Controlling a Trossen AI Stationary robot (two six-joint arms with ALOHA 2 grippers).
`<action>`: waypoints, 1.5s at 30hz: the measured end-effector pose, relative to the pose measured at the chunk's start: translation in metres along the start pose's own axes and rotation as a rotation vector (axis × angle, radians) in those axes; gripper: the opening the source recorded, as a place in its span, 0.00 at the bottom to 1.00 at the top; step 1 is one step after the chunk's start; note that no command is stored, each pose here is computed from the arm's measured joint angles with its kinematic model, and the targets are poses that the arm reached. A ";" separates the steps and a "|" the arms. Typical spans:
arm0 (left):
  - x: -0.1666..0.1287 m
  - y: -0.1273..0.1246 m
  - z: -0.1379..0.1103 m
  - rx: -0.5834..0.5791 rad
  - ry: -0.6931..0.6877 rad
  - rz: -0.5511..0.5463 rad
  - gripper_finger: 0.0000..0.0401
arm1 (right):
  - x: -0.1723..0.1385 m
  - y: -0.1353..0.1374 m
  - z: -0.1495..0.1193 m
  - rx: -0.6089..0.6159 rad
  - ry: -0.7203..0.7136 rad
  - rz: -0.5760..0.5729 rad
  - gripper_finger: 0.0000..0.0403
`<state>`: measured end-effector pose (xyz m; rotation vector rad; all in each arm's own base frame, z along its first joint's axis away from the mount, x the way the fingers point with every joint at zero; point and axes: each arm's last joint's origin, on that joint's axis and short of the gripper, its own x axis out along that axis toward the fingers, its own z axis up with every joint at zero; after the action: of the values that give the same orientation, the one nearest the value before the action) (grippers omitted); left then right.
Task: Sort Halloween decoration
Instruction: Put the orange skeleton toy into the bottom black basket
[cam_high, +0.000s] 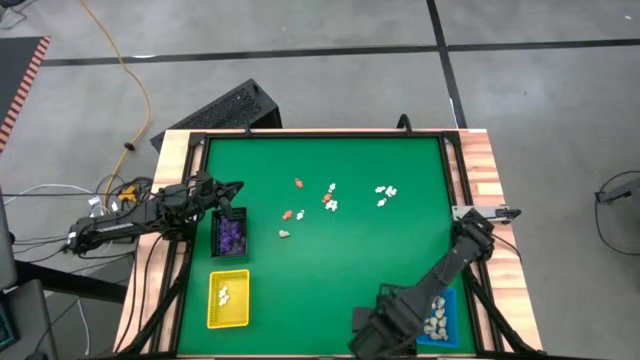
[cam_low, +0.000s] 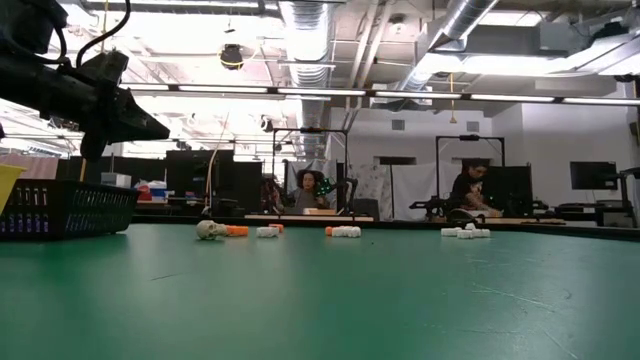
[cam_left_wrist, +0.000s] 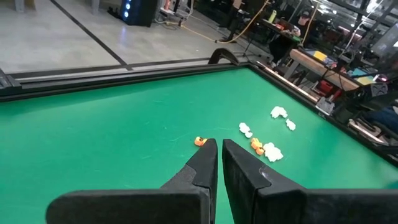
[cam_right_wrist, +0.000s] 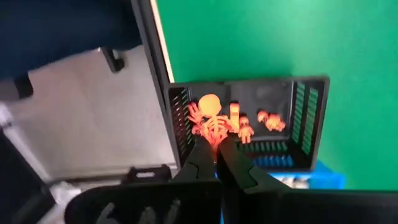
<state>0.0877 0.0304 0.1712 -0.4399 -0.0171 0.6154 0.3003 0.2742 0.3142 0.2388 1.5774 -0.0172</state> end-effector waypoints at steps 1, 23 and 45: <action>0.000 0.000 0.000 0.000 0.000 0.000 0.03 | -0.002 0.001 -0.004 0.034 -0.012 -0.007 0.02; 0.000 0.000 0.000 -0.018 -0.004 0.007 0.03 | 0.004 0.021 -0.035 0.467 -0.142 -0.067 0.02; 0.000 0.000 0.000 -0.018 -0.004 0.009 0.03 | 0.047 -0.026 -0.059 0.498 -0.196 0.004 0.02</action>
<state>0.0876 0.0306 0.1712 -0.4562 -0.0247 0.6250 0.2377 0.2653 0.2654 0.6107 1.3569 -0.4216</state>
